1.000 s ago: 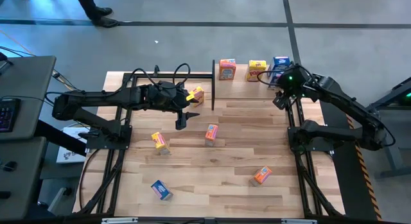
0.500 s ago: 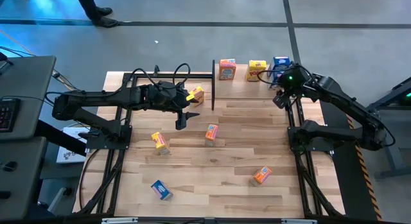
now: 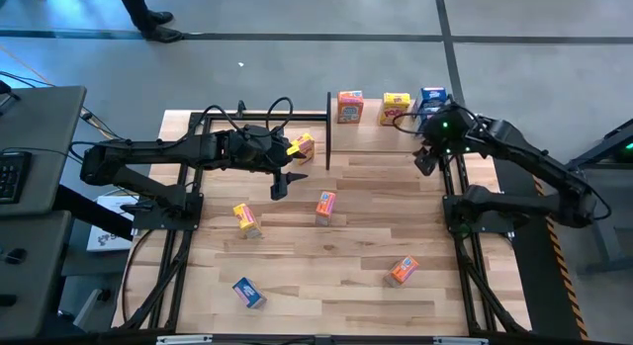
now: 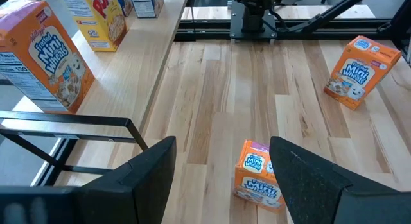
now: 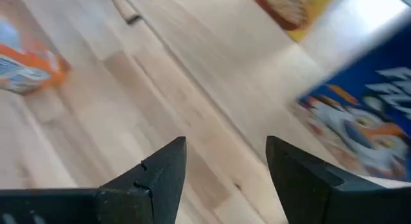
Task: Stack cereal on shelf
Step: Put the top blue cereal box on the shelf aligned with the other blue cereal box
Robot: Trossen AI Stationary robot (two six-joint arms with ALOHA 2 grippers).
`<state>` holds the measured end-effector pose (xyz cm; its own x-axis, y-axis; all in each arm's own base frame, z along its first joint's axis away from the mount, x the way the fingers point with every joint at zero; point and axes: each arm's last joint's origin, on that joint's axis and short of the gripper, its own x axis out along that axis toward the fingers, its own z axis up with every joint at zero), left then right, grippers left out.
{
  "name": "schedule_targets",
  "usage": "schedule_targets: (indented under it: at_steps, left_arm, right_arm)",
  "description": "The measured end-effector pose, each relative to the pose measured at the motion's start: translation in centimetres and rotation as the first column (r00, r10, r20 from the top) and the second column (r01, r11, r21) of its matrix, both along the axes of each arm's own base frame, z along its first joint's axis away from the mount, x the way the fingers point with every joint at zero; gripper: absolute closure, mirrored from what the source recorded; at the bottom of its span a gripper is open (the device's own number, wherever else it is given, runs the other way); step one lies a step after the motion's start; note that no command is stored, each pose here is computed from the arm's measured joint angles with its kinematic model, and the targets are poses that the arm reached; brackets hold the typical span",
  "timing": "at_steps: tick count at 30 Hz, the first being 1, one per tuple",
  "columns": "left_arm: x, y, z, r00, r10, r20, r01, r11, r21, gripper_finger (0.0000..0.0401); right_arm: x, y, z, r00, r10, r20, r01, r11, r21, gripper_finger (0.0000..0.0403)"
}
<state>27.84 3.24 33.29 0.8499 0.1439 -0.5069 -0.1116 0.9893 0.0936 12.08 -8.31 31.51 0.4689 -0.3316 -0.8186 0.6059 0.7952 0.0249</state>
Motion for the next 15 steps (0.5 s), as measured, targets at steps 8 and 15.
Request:
schedule_targets:
  at_steps: [8, 15]
  left_arm:
    - [0.0, 0.0, 0.0, 1.000, 0.000, 0.000, 0.000, 1.000, 0.000, 0.0160]
    - [0.0, 0.0, 0.0, 1.000, 0.000, 0.000, 0.000, 1.000, 0.000, 0.0160]
  right_arm:
    - [1.8, 1.4, 2.3, 0.984, 0.064, 0.168, -0.054, 0.996, -0.065, 0.0197]
    - [2.3, 1.7, 5.5, 0.969, 0.097, 0.227, -0.059, 0.984, -0.169, 0.0197]
